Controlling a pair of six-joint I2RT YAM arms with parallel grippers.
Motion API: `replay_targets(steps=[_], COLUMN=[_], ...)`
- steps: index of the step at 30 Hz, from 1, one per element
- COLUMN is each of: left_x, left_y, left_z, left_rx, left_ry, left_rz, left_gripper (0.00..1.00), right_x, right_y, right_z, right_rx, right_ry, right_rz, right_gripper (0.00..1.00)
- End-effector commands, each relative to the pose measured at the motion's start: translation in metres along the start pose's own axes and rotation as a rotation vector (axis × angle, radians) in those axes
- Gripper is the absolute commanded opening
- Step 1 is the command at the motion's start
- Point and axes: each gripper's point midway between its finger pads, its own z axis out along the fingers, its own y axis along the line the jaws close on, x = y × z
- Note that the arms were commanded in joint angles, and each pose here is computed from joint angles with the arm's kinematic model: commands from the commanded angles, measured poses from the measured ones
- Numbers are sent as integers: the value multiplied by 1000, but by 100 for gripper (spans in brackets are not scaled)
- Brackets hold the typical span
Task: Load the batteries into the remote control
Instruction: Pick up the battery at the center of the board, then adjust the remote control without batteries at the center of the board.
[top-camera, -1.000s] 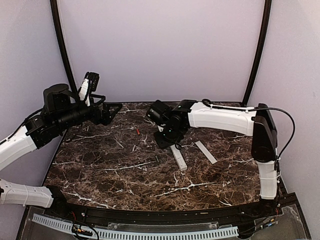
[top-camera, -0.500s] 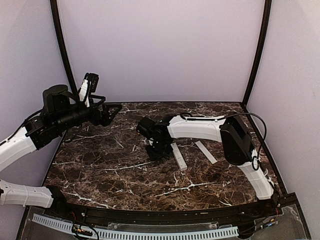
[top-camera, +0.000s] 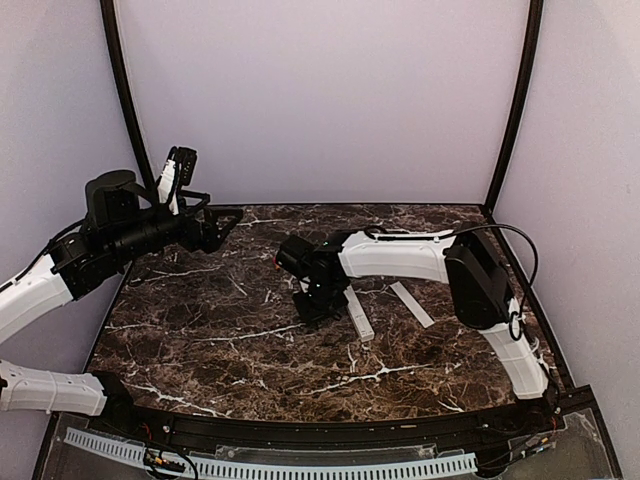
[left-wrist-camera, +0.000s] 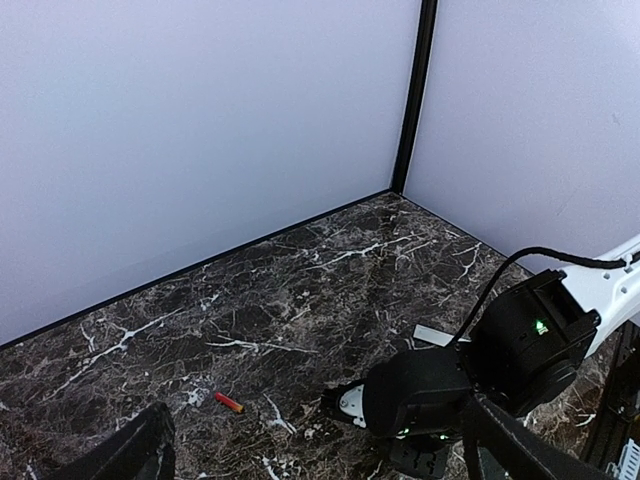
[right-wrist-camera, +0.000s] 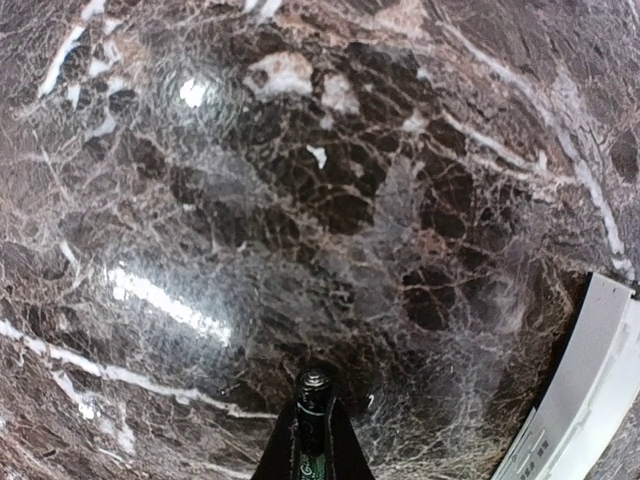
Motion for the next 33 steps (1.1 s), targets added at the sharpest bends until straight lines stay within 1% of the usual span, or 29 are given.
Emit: replay_targets(steps=[1,6,8,11,12,13,15,16,17,18,19,20,21,22,23,24,25,26,27,28,33], left_x=[-1,7,13,30,30,39,43,45,51,53,61,73,71,89,96,119,127,151,154,167,207], left_y=[0,-3,-4,-5,-6,-5,-9,-13,-17,-21,-26,-32,-44,-49,-64,-67,-75,-74,-76,-75,-78], left_z=[-3,3,9,23,26,34,48,53,64,69,81,93,98,108,110,119,122,132,137,145,159], left_rx=[7,29,41,59,66,70,100,130,165,191,233,275,341,397,480,536,584,619,631,652,666], left_ry=[-13,15,40,108,116,150,178,187,203,200,203,215,180,197,195,221,251,297,324,361,423], left_rz=[2,6,9,15,19,19,45,88,107,171,205,281,331,431,476,577,615,670,687,702,757], left_gripper=[99,99,99,99,98,97,89,83,81,78,77,76,76,76,77,78,78,78,76,75,73], right_x=[1,-16,-19,-24,-22,-22,-21,-19,-17,-13,-9,-6,-3,-1,1,3,3,2,0,-2,-21], right_y=[0,-7,-15,-24,-29,-35,-50,-59,-69,-80,-90,-104,-113,-122,-131,-137,-143,-148,-152,-156,-155], right_z=[-24,-61,-73,-97,-100,-108,-119,-124,-126,-127,-129,-128,-130,-129,-125,-121,-116,-110,-103,-96,-58], right_rx=[-35,-98,-130,-196,-212,-231,-258,-265,-266,-262,-260,-250,-247,-243,-241,-241,-237,-224,-211,-201,-200], right_ry=[-22,-128,-160,-232,-246,-269,-301,-313,-324,-330,-335,-338,-346,-351,-352,-349,-346,-340,-335,-326,-279], right_rz=[1,16,38,67,76,88,117,134,151,169,184,207,221,235,249,259,262,260,256,253,215], right_gripper=[0,0,0,0,0,0,0,0,0,0,0,0,0,0,0,0,0,0,0,0,0])
